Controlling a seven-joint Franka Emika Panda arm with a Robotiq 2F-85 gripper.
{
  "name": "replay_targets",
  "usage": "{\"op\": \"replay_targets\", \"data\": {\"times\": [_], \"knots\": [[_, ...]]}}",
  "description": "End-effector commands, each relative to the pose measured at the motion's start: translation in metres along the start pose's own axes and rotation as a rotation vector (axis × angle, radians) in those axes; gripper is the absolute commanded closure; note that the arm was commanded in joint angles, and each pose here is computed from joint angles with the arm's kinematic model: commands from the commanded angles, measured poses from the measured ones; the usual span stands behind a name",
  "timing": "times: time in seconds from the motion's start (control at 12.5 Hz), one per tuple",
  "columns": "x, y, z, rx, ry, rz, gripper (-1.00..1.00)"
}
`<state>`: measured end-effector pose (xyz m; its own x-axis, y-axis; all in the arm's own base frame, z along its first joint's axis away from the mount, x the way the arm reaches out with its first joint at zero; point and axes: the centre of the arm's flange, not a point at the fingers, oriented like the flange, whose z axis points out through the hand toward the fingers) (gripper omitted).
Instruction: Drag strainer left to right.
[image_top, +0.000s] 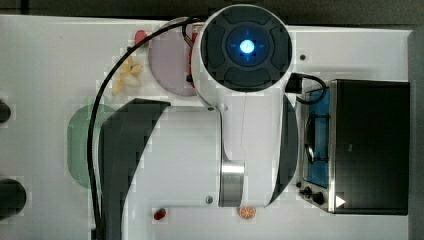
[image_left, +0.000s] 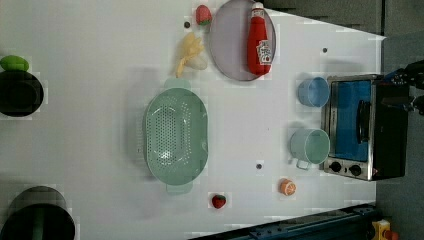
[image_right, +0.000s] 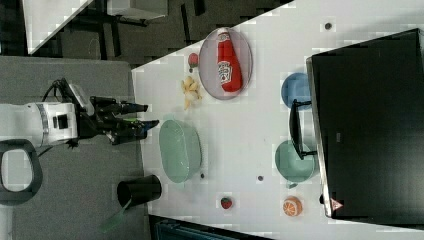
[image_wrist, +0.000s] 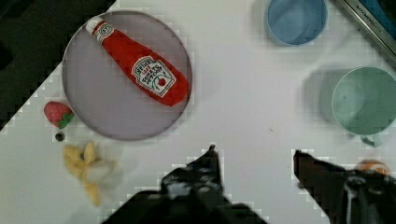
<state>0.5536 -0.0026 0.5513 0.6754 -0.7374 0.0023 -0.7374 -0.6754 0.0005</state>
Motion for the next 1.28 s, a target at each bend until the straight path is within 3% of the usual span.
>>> {"op": "replay_targets", "data": {"times": [0.08, 0.24, 0.48, 0.8, 0.96, 1.28], "knots": [[-0.099, 0.116, -0.085, 0.004, 0.017, 0.184, -0.6], [-0.103, 0.111, -0.084, 0.002, 0.015, 0.172, -0.99], [-0.138, 0.074, -0.076, -0.03, 0.033, 0.075, -1.0], [-0.209, 0.0, -0.052, -0.045, 0.103, -0.1, -1.0], [-0.244, -0.034, -0.027, -0.059, 0.114, -0.147, -1.0], [-0.299, -0.088, 0.055, -0.092, 0.083, 0.017, -1.0]]}}
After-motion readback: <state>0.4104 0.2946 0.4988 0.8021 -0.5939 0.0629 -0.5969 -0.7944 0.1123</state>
